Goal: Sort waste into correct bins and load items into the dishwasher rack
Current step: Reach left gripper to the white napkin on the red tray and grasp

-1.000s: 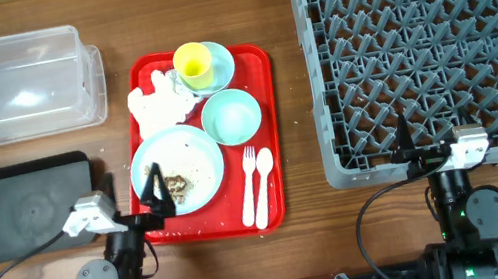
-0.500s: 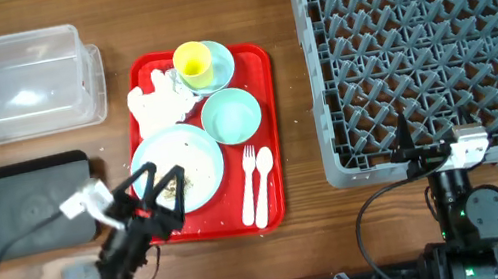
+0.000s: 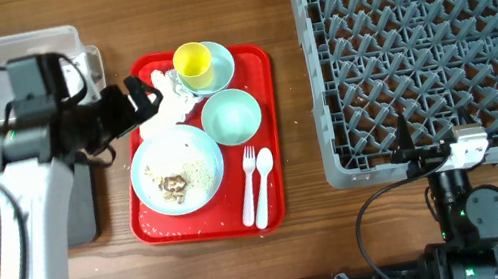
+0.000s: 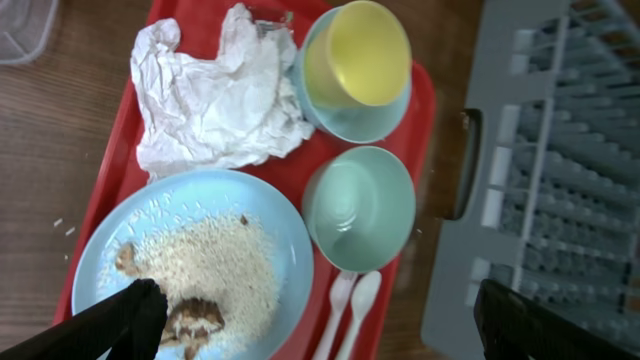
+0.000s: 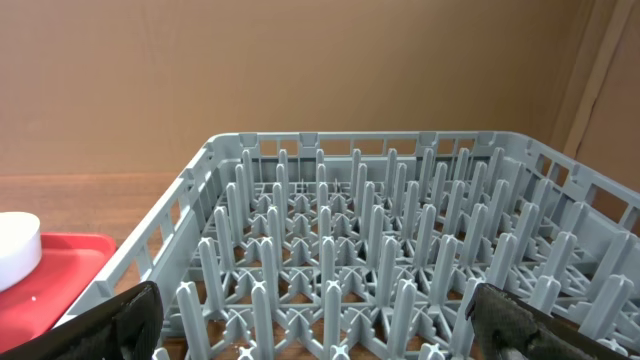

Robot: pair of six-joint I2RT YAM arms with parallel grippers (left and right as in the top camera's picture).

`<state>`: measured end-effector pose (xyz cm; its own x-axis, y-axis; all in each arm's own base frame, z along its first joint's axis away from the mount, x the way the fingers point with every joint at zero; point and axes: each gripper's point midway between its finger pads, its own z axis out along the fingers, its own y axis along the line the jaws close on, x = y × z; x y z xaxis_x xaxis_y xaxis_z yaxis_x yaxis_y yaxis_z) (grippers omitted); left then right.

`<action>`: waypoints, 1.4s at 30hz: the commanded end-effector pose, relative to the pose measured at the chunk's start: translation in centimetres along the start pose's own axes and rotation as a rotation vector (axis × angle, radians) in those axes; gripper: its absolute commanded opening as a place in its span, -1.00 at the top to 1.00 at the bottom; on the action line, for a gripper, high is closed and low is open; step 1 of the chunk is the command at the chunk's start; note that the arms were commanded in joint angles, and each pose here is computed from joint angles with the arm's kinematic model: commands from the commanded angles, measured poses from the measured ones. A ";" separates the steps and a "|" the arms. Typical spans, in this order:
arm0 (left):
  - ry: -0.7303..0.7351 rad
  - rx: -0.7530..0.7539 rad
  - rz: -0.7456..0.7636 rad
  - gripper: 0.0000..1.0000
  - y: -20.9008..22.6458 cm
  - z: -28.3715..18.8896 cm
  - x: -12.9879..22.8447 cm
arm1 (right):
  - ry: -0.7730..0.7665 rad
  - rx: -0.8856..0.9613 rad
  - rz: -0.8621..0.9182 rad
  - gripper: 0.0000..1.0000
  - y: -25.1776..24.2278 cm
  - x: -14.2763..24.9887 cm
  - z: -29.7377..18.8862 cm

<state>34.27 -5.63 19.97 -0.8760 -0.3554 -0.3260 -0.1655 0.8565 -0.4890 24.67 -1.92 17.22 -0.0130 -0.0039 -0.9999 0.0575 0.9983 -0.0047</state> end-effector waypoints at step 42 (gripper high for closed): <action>0.076 -0.236 0.107 0.88 5.6 18.0 -2.0 | -0.005 0.018 -0.015 -1.00 -0.4 -0.1 0.0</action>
<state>43.04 -6.29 3.13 -0.9226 -0.2380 -0.3035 -0.1755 0.9598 -0.2189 24.67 -1.92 17.21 -0.0134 -0.0043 -0.9999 0.0575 0.9983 -0.0050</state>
